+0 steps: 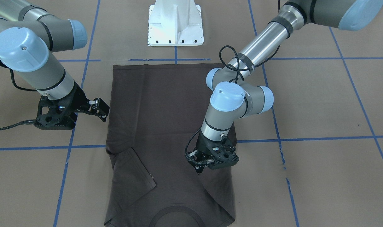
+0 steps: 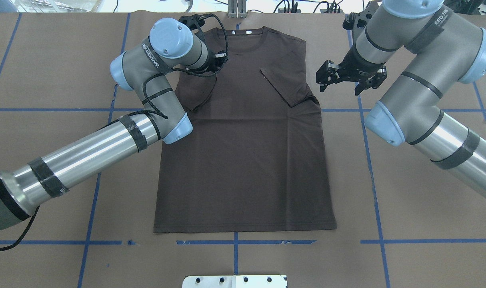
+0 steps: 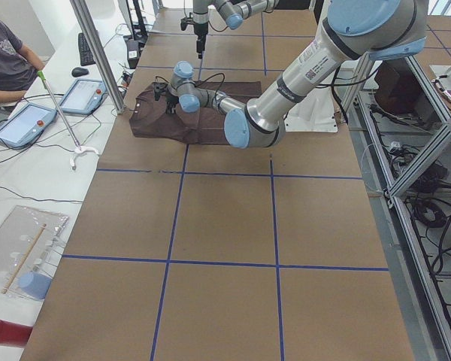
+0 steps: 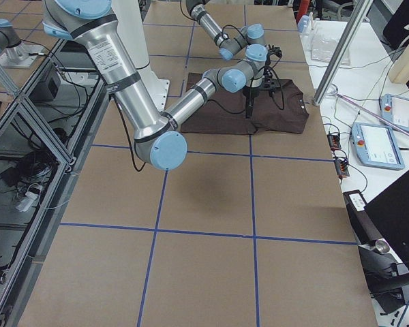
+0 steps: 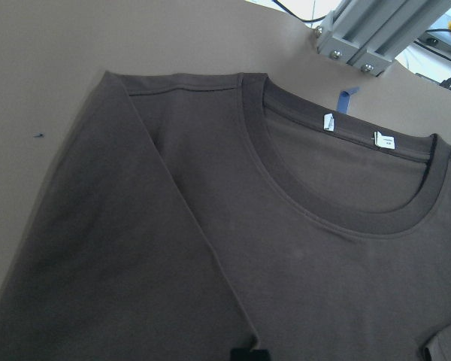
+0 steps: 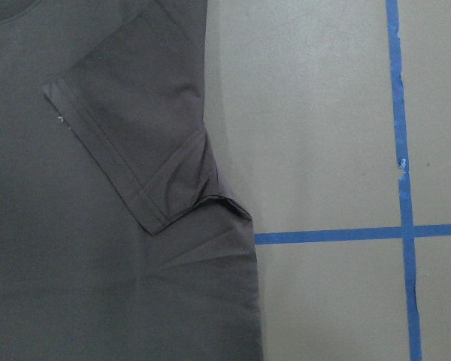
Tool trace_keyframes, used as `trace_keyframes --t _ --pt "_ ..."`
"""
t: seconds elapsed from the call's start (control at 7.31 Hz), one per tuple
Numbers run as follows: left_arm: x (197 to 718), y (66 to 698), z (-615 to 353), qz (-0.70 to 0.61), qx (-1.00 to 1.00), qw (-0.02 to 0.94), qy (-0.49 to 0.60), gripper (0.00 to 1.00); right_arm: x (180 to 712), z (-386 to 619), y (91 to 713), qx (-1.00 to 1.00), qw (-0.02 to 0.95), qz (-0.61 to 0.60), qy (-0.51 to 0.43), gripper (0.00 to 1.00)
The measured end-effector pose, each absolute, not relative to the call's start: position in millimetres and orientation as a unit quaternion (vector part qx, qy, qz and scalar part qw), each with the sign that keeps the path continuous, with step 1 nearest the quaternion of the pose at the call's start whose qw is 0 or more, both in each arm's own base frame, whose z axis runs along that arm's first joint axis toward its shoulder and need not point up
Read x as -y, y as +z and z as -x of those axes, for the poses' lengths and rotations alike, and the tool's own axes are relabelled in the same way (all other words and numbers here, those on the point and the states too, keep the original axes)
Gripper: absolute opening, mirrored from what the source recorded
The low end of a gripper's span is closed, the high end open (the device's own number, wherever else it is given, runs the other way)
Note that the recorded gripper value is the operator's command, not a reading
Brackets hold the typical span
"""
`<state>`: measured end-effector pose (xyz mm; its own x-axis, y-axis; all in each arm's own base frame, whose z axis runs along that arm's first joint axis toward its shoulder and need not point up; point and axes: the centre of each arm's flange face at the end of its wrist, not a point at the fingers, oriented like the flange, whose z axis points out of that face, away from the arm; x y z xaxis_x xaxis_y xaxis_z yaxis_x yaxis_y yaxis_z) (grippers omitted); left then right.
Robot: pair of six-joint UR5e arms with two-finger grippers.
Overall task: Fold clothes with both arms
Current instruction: 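Fold the sleeve nearest the left gripper inward onto the shirt body, then move both grippers down to the shirt hem corners nearest the robot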
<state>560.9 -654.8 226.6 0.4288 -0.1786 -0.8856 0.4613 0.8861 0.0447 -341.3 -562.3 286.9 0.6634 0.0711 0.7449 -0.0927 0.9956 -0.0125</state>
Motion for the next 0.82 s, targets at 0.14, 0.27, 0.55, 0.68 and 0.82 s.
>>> trace_keyframes --t 0.14,0.27,0.55,0.68,0.82 --pt "652.5 221.4 -561.0 -0.144 -0.504 0.831 -0.189 1.00 562.2 341.7 287.4 0.408 0.912 -0.013 0.044 1.00" --pt "650.1 213.8 -557.9 -0.148 -0.510 0.828 -0.182 1.00 561.4 341.9 288.2 0.408 0.912 -0.013 0.044 1.00" --pt "625.3 221.5 -539.3 -0.130 -0.526 0.828 -0.143 1.00 543.3 346.7 288.7 0.415 0.908 -0.013 0.055 1.00" --pt "603.8 233.2 -519.2 -0.119 -0.526 0.833 -0.123 1.00 518.6 349.0 296.1 0.423 0.904 -0.020 0.059 1.00" --pt "579.3 238.4 -493.1 -0.119 -0.516 0.842 -0.102 1.00 484.5 349.7 308.8 0.426 0.902 -0.024 0.068 1.00"
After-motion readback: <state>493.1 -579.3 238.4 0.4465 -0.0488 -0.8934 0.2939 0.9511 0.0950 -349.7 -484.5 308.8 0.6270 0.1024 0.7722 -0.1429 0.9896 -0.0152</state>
